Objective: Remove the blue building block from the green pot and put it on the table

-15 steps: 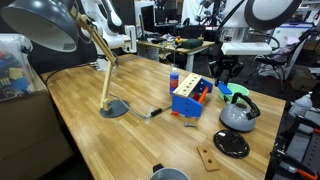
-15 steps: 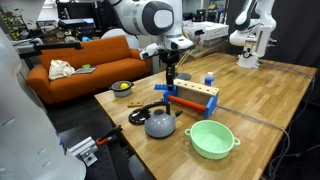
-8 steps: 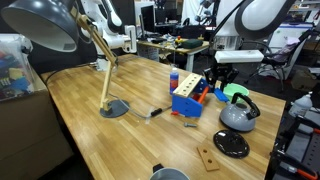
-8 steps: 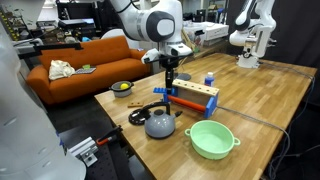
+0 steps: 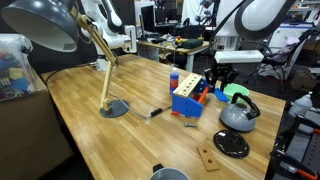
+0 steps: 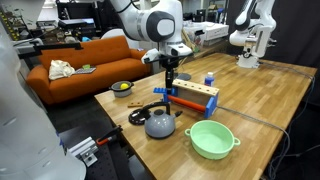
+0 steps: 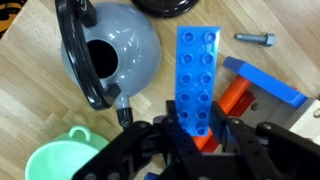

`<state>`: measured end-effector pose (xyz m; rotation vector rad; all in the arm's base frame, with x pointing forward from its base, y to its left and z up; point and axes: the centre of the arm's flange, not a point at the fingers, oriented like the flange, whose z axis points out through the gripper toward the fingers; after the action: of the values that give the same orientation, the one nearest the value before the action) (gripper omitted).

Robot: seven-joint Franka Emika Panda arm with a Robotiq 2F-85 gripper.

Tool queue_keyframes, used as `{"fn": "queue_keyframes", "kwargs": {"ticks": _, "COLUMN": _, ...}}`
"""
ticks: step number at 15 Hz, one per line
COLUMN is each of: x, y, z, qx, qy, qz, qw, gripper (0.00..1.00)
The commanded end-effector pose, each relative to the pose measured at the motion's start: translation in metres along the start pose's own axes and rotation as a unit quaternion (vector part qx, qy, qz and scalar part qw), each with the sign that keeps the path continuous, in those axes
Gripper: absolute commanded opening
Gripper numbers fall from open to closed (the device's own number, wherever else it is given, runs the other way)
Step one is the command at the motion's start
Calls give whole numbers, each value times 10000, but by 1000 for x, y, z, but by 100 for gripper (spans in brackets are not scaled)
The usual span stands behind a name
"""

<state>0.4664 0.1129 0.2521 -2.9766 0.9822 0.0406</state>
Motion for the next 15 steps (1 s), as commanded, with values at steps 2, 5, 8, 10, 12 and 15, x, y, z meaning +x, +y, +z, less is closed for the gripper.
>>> {"fn": "queue_keyframes", "kwargs": {"ticks": 2, "x": 10, "y": -6, "z": 16, "qx": 1, "qy": -53, "qz": 492, "qw": 9988, "gripper": 10}}
{"fn": "queue_keyframes", "kwargs": {"ticks": 5, "x": 18, "y": -4, "z": 34, "qx": -69, "qy": -218, "qz": 852, "qw": 9961, "gripper": 10}}
{"fn": "queue_keyframes", "kwargs": {"ticks": 8, "x": 26, "y": -4, "z": 51, "qx": -96, "qy": -398, "qz": 1140, "qw": 9926, "gripper": 10}}
{"fn": "queue_keyframes", "kwargs": {"ticks": 10, "x": 30, "y": -5, "z": 60, "qx": -83, "qy": -500, "qz": 1279, "qw": 9905, "gripper": 10}}
{"fn": "queue_keyframes", "kwargs": {"ticks": 12, "x": 33, "y": -7, "z": 67, "qx": -59, "qy": -590, "qz": 1400, "qw": 9884, "gripper": 10}}
{"fn": "queue_keyframes", "kwargs": {"ticks": 15, "x": 35, "y": -6, "z": 75, "qx": -40, "qy": -687, "qz": 1554, "qw": 9855, "gripper": 10}}
